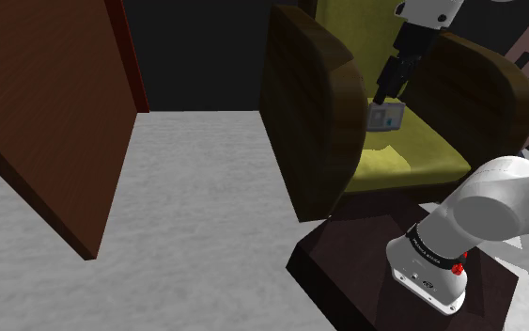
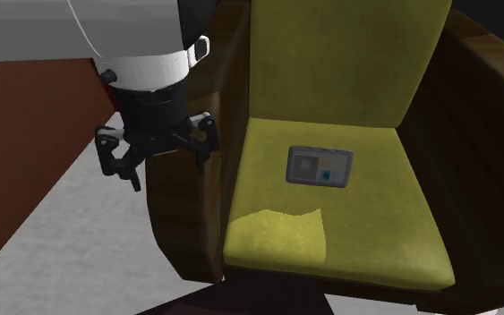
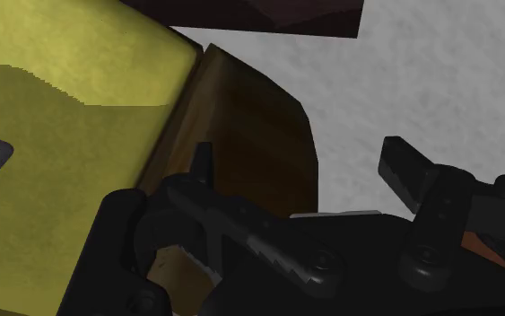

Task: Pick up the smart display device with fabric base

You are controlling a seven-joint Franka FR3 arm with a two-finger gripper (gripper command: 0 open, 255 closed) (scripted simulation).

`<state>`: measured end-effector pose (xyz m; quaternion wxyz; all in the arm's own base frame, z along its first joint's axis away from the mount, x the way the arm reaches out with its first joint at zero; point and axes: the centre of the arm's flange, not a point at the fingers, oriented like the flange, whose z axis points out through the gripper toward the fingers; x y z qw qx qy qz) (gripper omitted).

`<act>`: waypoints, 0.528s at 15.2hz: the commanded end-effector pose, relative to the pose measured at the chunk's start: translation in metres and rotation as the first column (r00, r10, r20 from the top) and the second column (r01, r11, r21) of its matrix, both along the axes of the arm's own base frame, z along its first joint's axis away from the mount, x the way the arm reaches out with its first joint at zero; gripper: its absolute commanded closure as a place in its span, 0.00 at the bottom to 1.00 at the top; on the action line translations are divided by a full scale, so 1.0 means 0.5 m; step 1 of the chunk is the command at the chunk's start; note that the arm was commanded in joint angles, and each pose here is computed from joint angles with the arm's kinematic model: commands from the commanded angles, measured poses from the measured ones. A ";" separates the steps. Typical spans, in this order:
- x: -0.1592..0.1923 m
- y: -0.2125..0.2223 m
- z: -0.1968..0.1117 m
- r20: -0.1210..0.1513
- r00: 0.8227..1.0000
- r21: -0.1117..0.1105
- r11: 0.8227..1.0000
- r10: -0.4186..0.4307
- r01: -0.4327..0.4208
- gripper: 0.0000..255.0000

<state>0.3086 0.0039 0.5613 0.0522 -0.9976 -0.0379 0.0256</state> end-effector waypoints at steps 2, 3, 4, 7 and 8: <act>-0.005 -0.024 -0.009 -0.001 0.999 0.001 0.999 0.032 -0.032 0.00; -0.008 -0.048 -0.018 -0.002 0.998 0.001 0.998 0.064 -0.064 0.00; -0.011 -0.072 -0.027 -0.003 0.995 0.002 0.995 0.096 -0.096 0.00; -0.016 -0.144 -0.054 -0.005 0.982 0.004 0.982 0.191 -0.191 0.00; -0.016 -0.168 -0.063 -0.006 0.975 0.004 0.975 0.222 -0.222 0.00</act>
